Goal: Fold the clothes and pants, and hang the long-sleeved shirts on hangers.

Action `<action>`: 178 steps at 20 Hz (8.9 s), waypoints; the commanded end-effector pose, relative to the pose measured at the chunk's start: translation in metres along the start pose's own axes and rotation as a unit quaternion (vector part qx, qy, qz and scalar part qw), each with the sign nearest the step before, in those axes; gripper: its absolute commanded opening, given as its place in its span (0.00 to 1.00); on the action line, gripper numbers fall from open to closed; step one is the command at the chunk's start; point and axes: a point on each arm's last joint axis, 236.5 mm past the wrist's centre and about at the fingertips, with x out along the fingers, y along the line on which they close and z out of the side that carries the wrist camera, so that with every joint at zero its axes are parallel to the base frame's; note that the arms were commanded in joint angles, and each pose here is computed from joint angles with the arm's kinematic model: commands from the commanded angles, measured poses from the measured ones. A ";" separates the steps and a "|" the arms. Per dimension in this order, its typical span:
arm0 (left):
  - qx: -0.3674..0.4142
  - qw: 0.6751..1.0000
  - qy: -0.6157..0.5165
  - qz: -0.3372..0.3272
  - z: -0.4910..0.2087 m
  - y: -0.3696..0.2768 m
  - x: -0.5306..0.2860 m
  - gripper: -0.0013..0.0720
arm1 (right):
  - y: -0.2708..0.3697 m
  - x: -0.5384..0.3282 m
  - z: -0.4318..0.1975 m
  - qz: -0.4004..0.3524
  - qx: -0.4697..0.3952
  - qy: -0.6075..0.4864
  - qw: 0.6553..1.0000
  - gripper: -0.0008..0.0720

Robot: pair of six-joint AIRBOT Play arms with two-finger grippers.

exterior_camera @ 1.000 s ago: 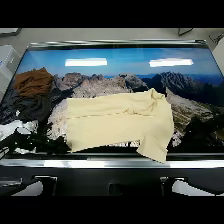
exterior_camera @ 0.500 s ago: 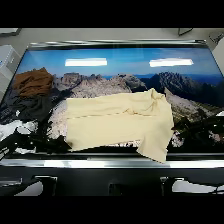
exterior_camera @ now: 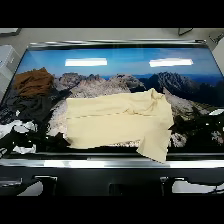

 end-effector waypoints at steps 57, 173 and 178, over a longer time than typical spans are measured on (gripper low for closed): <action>0.161 0.926 -0.337 0.047 0.290 -0.120 -0.120 0.04 | 0.168 -0.069 0.166 0.008 -0.078 -0.304 0.950 0.06; 0.141 0.988 -0.030 0.052 0.174 -0.111 -0.130 0.93 | 0.031 0.005 0.073 0.077 -0.032 0.043 0.996 0.99; 0.181 0.982 0.003 0.056 0.154 -0.141 -0.102 0.93 | 0.059 0.025 0.060 0.083 -0.091 0.066 0.990 0.98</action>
